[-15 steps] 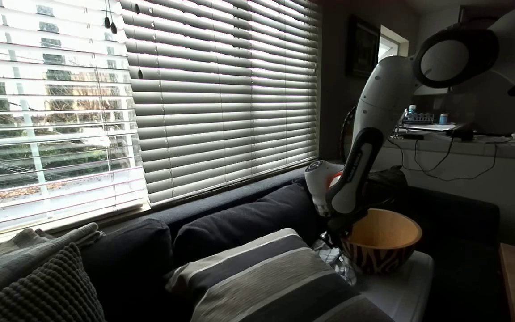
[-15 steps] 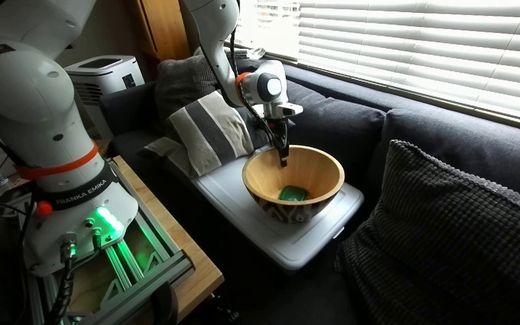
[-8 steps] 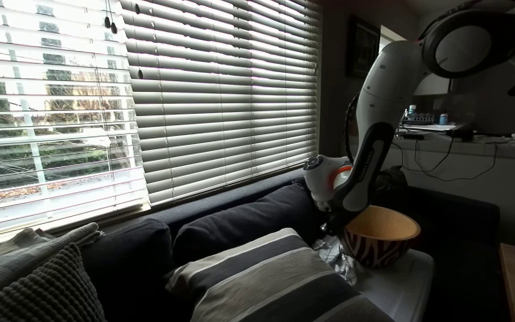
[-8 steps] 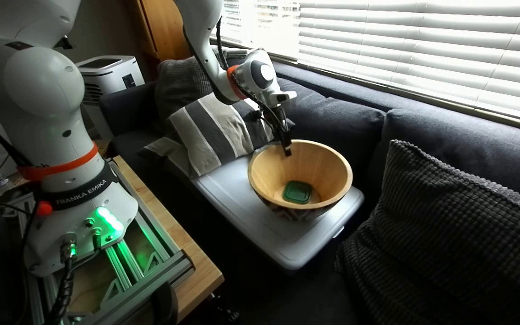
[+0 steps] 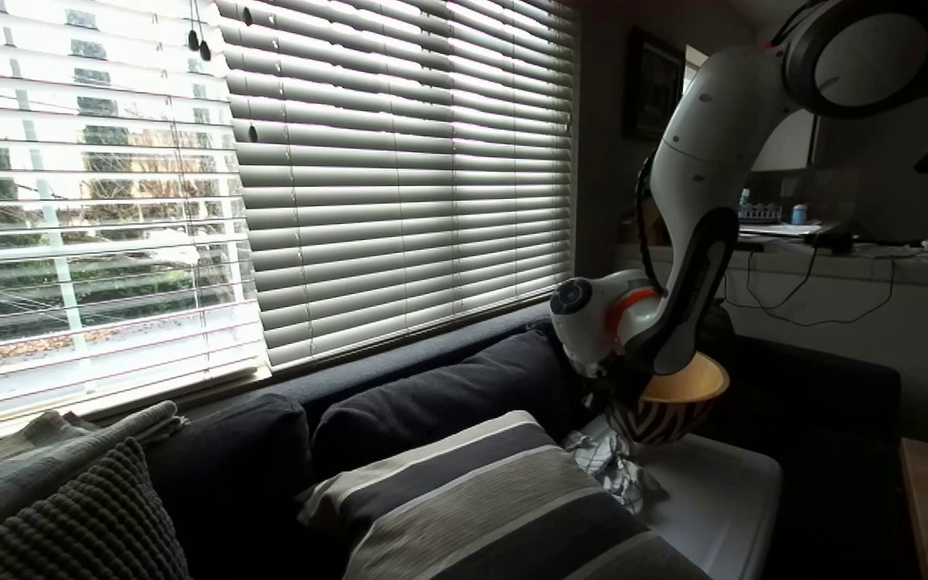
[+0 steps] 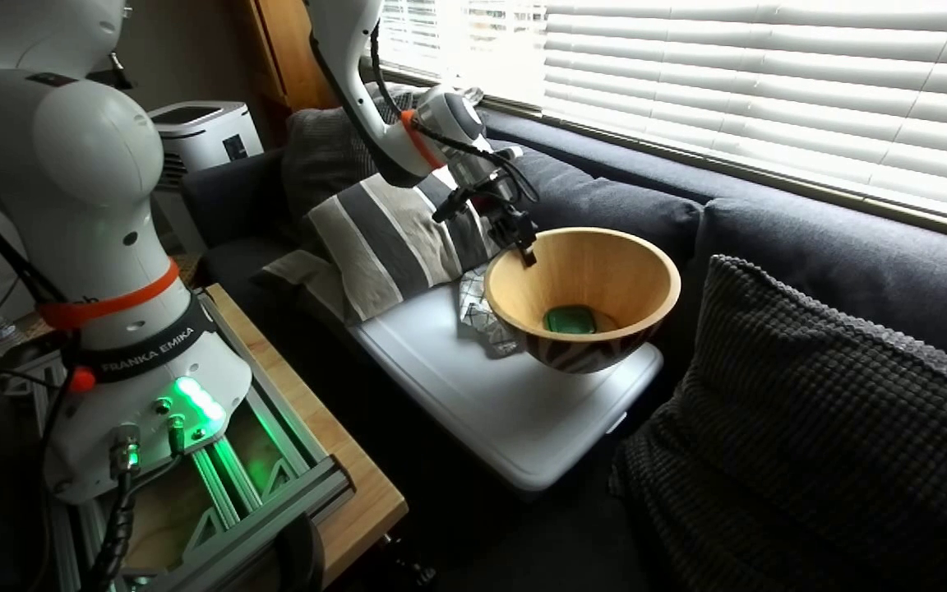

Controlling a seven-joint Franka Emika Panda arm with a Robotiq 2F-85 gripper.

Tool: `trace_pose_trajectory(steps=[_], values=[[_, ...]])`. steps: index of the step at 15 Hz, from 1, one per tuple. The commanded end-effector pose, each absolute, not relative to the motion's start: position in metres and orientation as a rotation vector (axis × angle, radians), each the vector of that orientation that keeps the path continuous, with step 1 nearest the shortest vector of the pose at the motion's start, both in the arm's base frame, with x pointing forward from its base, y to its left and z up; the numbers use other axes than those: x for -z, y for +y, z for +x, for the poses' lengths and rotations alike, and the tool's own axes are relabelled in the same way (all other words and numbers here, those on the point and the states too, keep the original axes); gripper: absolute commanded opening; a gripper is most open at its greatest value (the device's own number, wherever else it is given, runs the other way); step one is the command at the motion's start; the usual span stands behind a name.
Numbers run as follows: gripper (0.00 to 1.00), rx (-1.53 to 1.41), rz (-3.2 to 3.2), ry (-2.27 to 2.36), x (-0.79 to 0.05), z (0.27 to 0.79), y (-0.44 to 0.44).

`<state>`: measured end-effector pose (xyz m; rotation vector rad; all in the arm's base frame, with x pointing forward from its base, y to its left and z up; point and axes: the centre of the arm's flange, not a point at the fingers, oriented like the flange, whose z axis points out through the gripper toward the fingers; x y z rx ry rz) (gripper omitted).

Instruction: Put the wooden bowl on the backrest of the sofa.

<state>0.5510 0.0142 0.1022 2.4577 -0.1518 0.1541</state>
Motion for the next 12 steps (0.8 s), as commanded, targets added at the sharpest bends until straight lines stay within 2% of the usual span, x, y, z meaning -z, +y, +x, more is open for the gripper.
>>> trace_pose_trajectory(steps=[1,8,9,10,12], values=[[0.06,-0.149,2.333,0.036,-0.140,0.535,0.015],[0.06,-0.208,2.265,0.483,-0.195,0.508,0.060],[0.06,-0.194,2.305,0.369,-0.148,0.525,0.055],[0.26,-0.208,2.326,0.392,-0.154,0.522,0.064],[0.26,-0.198,2.356,0.392,-0.146,0.520,0.068]])
